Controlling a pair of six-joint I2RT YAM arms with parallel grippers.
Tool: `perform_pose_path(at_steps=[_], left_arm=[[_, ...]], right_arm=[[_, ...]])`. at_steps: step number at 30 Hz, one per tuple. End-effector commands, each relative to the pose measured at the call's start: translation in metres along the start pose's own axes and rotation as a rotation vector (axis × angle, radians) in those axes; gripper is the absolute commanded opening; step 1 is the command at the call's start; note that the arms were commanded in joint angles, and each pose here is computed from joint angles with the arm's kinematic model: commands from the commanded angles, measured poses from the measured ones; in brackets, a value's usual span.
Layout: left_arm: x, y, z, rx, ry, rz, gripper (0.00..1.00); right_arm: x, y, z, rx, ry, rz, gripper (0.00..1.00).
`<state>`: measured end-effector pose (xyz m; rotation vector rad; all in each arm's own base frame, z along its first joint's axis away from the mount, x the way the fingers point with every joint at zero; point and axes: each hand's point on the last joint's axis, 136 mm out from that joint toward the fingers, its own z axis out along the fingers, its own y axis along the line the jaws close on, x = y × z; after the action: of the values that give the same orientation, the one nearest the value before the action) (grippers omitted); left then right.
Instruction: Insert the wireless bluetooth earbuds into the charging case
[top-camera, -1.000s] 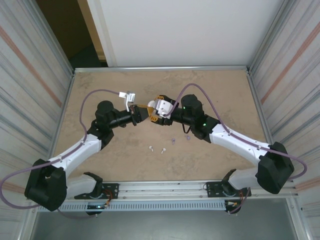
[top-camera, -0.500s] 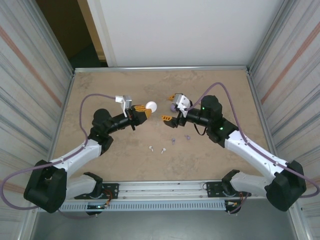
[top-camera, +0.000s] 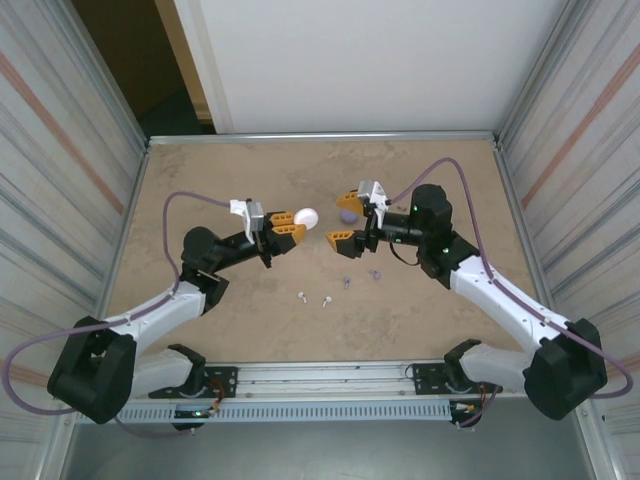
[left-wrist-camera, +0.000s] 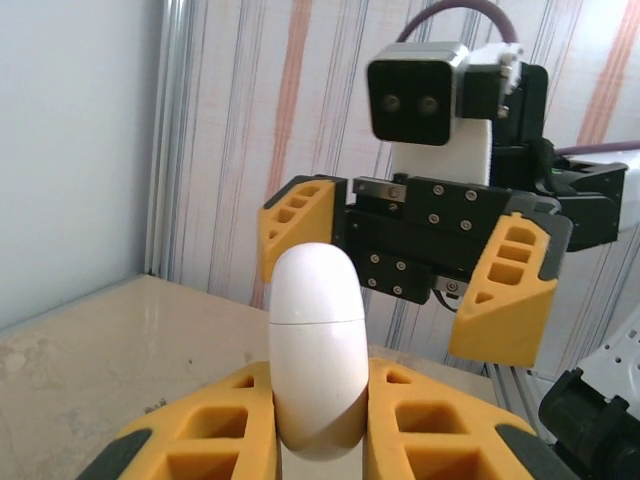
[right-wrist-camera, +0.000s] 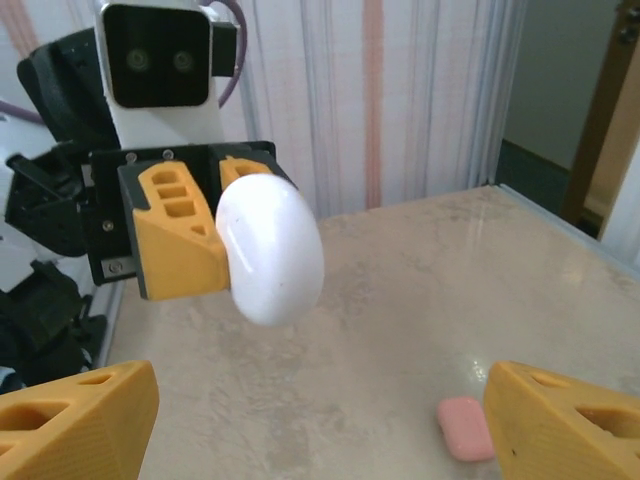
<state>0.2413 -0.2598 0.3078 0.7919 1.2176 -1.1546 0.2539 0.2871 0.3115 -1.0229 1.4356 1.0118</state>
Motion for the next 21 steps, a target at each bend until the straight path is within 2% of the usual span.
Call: perform_pose_path(at_steps=[1, 13, 21], left_arm=[[-0.009, -0.012, 0.0, 0.047, -0.032, 0.097, 0.0], [-0.009, -0.014, 0.002, 0.057, -0.021, 0.106, 0.0], [-0.01, -0.015, 0.002, 0.063, -0.02, 0.115, 0.0]], right_arm=[[-0.028, 0.006, 0.006, -0.052, -0.058, -0.004, 0.84], [-0.034, -0.002, 0.029, -0.061, -0.065, -0.01, 0.85], [-0.033, -0.018, 0.033, -0.004, -0.057, 0.004, 0.84]])
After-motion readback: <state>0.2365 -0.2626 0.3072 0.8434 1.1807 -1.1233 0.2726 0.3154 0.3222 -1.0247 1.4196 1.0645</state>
